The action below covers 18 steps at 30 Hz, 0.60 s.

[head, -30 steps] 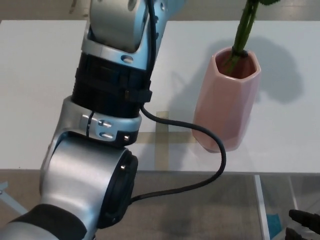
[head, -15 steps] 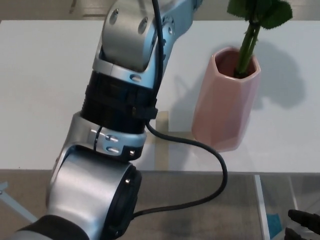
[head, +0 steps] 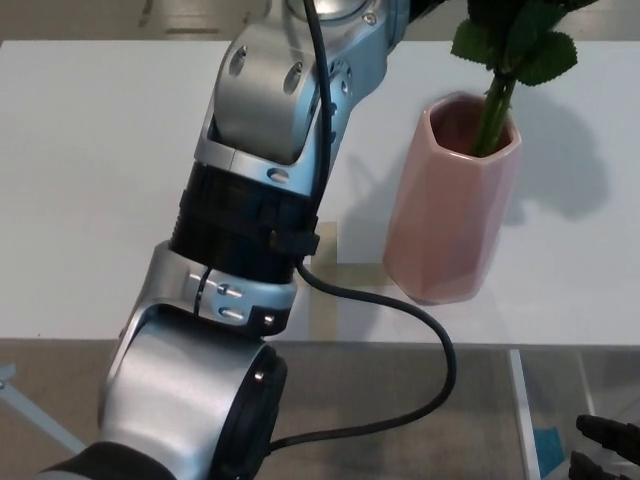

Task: Use the left hand to pick up the rose and then lift and insert it into the pink vase.

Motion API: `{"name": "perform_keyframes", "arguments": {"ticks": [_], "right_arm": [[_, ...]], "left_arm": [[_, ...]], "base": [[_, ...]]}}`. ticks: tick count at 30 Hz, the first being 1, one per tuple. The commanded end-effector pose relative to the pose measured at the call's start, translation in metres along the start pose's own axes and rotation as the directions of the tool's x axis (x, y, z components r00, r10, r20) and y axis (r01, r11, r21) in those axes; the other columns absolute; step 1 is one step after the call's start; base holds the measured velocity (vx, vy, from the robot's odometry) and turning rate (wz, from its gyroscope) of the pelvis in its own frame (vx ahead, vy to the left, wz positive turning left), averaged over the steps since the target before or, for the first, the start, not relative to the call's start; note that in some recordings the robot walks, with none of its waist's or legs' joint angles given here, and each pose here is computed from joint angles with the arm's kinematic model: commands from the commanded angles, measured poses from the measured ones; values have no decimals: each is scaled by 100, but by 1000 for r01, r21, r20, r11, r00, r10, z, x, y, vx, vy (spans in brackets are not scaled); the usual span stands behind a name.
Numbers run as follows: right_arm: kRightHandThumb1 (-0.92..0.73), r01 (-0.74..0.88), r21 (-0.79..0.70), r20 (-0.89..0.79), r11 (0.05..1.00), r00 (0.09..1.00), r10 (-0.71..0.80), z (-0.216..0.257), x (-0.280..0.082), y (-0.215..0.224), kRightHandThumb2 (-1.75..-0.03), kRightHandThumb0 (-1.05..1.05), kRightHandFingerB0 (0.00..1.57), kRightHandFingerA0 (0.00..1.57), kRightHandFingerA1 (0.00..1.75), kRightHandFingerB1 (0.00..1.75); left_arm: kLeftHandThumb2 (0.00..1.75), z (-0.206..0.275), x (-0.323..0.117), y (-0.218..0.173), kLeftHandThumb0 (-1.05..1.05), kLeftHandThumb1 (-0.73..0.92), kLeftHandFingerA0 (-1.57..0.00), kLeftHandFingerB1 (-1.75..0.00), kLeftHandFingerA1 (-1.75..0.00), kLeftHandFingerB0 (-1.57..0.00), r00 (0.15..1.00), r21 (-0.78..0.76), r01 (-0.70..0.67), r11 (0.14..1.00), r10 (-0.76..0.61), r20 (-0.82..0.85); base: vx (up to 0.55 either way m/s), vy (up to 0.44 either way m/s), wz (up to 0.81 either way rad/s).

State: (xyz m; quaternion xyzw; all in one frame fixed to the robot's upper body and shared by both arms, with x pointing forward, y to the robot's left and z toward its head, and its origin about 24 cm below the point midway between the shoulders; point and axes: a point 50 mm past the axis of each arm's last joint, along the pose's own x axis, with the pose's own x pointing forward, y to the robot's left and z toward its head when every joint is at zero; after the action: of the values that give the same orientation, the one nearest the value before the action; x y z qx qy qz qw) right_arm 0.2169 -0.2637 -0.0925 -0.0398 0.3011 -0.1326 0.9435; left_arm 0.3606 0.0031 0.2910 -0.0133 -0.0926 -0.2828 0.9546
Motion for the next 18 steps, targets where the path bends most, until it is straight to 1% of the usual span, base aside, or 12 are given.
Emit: {"name": "perform_keyframes", "arguments": {"ticks": [1, 8, 18], "right_arm": [[-63, 3, 6, -9, 1000, 1000, -3, -3, -1, -2, -59, -24, 56, 58, 50, 48], [-64, 0, -9, -7, 1000, 1000, -1, -3, -1, -2, -58, -23, 57, 58, 49, 48], [-64, 3, 7, -5, 1000, 1000, -3, -1, 0, 0, -59, -23, 57, 57, 49, 48]], "left_arm": [[64, -2, 1, 0, -17, 83, -95, -98, -146, -75, 1000, -12, 2, 1000, -2, 18], [66, -7, -1, -1, -17, 82, -98, -99, -142, -75, 1000, 7, -17, 1000, 17, 12], [65, -18, -4, 2, -17, 82, -98, -100, -144, -75, 999, 33, -23, 999, 24, -24]], "base": [[0, 0, 0], [0, 0, 0], [0, 0, 0]]}}
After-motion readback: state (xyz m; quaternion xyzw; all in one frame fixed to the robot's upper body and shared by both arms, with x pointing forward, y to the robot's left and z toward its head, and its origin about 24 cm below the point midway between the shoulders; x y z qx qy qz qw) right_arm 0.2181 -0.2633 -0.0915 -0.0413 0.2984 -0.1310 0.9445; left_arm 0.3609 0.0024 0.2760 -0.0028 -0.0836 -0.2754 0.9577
